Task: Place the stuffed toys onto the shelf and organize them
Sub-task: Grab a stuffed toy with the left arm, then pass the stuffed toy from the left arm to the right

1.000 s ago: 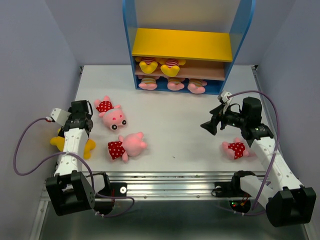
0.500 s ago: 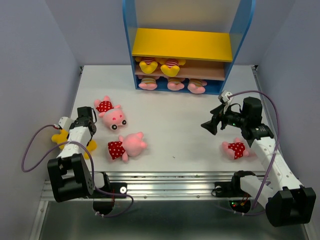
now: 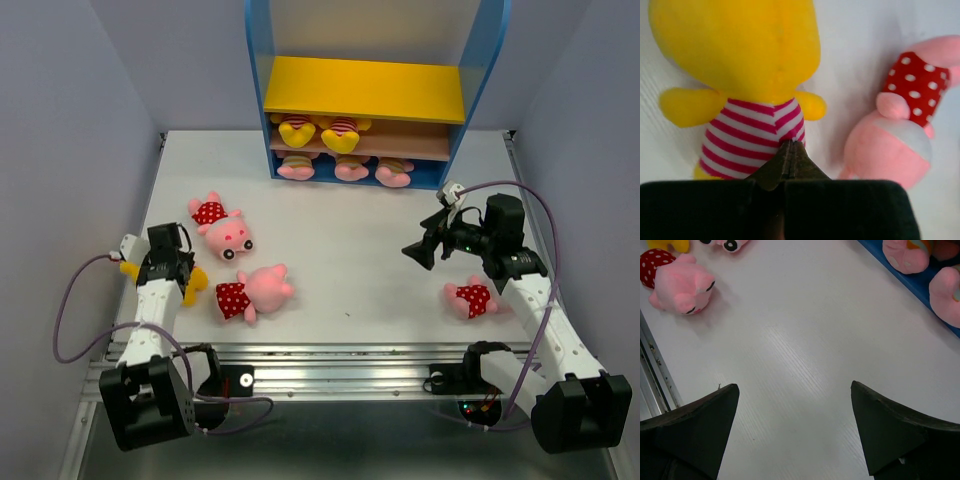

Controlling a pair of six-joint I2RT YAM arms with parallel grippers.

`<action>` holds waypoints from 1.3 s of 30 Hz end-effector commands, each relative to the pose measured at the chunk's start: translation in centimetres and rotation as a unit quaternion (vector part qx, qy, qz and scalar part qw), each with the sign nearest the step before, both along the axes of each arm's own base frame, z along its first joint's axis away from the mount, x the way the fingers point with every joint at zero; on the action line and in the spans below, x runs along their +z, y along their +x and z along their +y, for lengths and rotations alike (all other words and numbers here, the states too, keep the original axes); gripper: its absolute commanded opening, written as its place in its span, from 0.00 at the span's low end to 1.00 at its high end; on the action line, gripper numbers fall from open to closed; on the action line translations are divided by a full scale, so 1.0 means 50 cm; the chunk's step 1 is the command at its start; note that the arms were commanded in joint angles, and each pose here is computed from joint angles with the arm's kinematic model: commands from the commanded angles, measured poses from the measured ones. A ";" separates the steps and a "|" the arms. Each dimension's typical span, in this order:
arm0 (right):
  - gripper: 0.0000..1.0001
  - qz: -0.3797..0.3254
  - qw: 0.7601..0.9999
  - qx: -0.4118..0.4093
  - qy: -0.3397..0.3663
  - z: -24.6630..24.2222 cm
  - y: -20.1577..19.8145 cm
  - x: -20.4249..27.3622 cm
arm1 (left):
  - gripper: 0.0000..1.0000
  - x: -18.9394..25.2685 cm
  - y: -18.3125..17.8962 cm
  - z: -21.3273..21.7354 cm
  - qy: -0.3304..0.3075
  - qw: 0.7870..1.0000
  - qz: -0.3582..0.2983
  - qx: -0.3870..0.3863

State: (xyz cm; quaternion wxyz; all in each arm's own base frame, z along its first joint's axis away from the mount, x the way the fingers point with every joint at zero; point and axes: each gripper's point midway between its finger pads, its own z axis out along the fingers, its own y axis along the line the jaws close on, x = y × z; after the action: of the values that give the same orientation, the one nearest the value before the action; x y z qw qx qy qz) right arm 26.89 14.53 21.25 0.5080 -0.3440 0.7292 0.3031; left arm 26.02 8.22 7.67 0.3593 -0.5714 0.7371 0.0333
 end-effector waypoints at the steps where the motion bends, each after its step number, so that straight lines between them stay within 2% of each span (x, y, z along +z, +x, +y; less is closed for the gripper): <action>1: 0.98 -0.013 1.000 -0.001 -0.003 -0.004 0.003 0.006 | 0.00 0.104 0.037 -0.043 0.003 0.989 -0.115 -0.090; 4: 0.98 -0.013 1.000 0.000 -0.003 -0.004 0.002 0.007 | 0.00 0.182 0.046 -0.068 0.024 0.972 -0.186 -0.145; 8: 0.98 -0.013 1.000 0.000 -0.003 -0.004 0.002 0.007 | 0.00 0.262 0.052 -0.133 0.028 0.931 -0.270 -0.244; 10: 0.98 -0.014 1.000 0.001 -0.002 -0.003 0.001 0.008 | 0.00 0.297 0.053 -0.174 0.020 0.903 -0.310 -0.296; 13: 0.98 -0.015 1.000 0.002 -0.002 -0.003 -0.001 0.010 | 0.00 0.362 0.038 -0.236 0.024 0.847 -0.372 -0.378; 14: 0.98 -0.015 1.000 0.003 -0.001 -0.002 -0.002 0.009 | 0.00 0.388 0.027 -0.272 0.026 0.813 -0.394 -0.427; 17: 0.98 -0.016 1.000 0.006 0.000 -0.001 -0.003 0.012 | 0.00 0.431 0.000 -0.326 0.026 0.759 -0.427 -0.492; 18: 0.98 -0.016 1.000 0.011 0.002 0.002 -0.007 0.013 | 0.00 0.447 -0.015 -0.352 0.023 0.730 -0.438 -0.524; 19: 0.98 -0.017 1.000 0.016 0.003 0.003 -0.010 0.013 | 0.00 0.452 -0.025 -0.376 0.014 0.711 -0.444 -0.546; 22: 0.98 -0.013 0.998 0.067 0.007 0.020 -0.038 0.006 | 0.00 0.479 -0.061 -0.440 -0.010 0.651 -0.466 -0.599; 23: 0.98 -0.038 0.992 0.123 0.007 0.034 -0.059 0.008 | 0.00 0.486 -0.077 -0.466 -0.020 0.628 -0.470 -0.620; 25: 1.00 -0.058 0.982 0.180 0.009 0.046 -0.088 0.005 | 0.00 0.482 -0.086 -0.499 -0.040 0.607 -0.464 -0.644; 26: 1.00 -0.044 0.978 0.205 0.012 0.049 -0.116 -0.005 | 0.00 0.483 -0.106 -0.529 -0.057 0.584 -0.461 -0.665; 27: 1.00 -0.098 0.966 0.240 0.006 0.054 -0.123 0.011 | 0.00 0.487 -0.114 -0.545 -0.063 0.569 -0.463 -0.676; 29: 1.00 -0.108 0.959 0.262 0.001 0.054 -0.144 0.008 | 0.00 0.483 -0.135 -0.586 -0.090 0.539 -0.457 -0.701; 30: 1.00 -0.150 0.951 0.272 -0.017 0.052 -0.138 0.016 | 0.00 0.475 -0.137 -0.601 -0.102 0.533 -0.451 -0.709; 33: 1.00 -0.188 0.941 0.280 -0.039 0.049 -0.135 0.022 | 0.00 0.468 -0.156 -0.641 -0.129 0.508 -0.445 -0.726; 36: 1.00 -0.214 0.933 0.283 -0.050 0.048 -0.126 0.046 | 0.00 0.447 -0.151 -0.674 -0.151 0.507 -0.428 -0.733; 39: 1.00 -0.236 0.924 0.298 -0.043 0.054 -0.127 0.073 | 0.00 0.431 -0.159 -0.717 -0.172 0.491 -0.412 -0.748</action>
State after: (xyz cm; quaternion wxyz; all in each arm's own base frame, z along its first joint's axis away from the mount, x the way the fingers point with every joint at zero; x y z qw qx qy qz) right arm 20.76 16.81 22.06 0.5043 -0.5975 0.5288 0.3302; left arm 18.60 -25.82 26.06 0.3832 0.1583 0.6950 -0.5874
